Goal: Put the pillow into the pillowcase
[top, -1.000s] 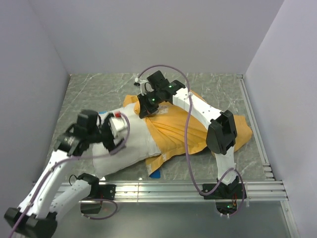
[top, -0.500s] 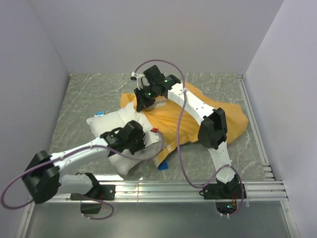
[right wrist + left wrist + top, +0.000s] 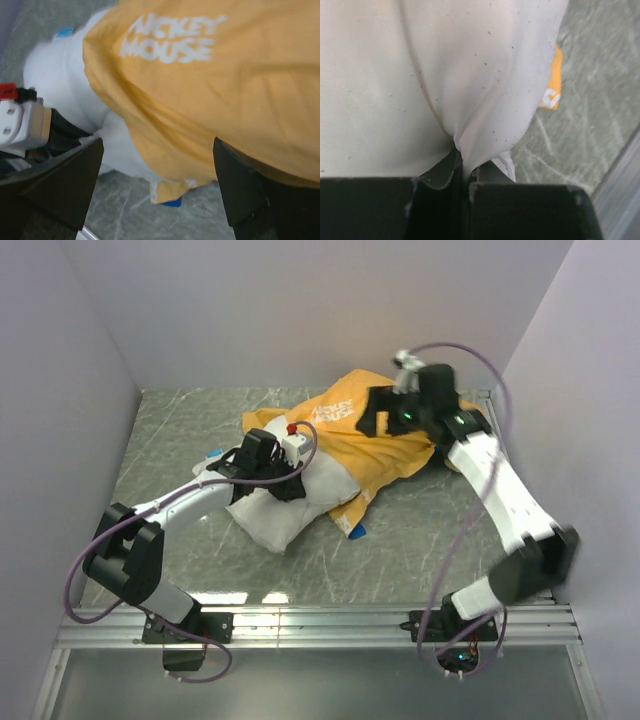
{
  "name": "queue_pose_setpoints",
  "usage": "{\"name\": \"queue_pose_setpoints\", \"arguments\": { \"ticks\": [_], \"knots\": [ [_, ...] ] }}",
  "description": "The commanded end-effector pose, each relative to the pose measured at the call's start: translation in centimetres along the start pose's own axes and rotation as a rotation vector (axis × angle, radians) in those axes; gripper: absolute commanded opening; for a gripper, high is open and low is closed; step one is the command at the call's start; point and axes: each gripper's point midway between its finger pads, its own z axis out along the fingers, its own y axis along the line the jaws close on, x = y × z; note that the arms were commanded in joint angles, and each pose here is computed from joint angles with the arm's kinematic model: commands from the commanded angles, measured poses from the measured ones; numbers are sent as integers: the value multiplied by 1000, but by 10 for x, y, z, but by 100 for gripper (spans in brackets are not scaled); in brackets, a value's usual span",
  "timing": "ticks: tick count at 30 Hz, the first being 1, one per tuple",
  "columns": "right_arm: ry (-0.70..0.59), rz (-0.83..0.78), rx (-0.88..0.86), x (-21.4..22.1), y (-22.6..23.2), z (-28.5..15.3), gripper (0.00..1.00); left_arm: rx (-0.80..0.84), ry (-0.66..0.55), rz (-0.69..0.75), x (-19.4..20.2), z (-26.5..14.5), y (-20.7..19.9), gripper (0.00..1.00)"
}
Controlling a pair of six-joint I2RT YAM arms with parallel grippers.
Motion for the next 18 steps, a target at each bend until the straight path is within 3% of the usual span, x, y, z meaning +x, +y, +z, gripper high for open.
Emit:
{"name": "queue_pose_setpoints", "arguments": {
  "ticks": [1, 3, 7, 15, 18],
  "knots": [
    [-89, 104, 30, 30, -9, -34, 98, 150, -61, -128, -35, 0, -27, 0],
    [-54, 122, 32, 61, -17, -35, 98, 182, -70, -164, -44, 2, -32, 0],
    [148, 238, 13, 149, -37, -11, 98, 232, -104, -227, -68, -2, -38, 0],
    [224, 278, 80, 201, -72, 30, 96, 286, -145, -332, -93, -12, -32, 0],
    [205, 282, 51, 199, -71, 41, 82, 308, -180, -353, -105, -18, -31, 0]
  ]
}}
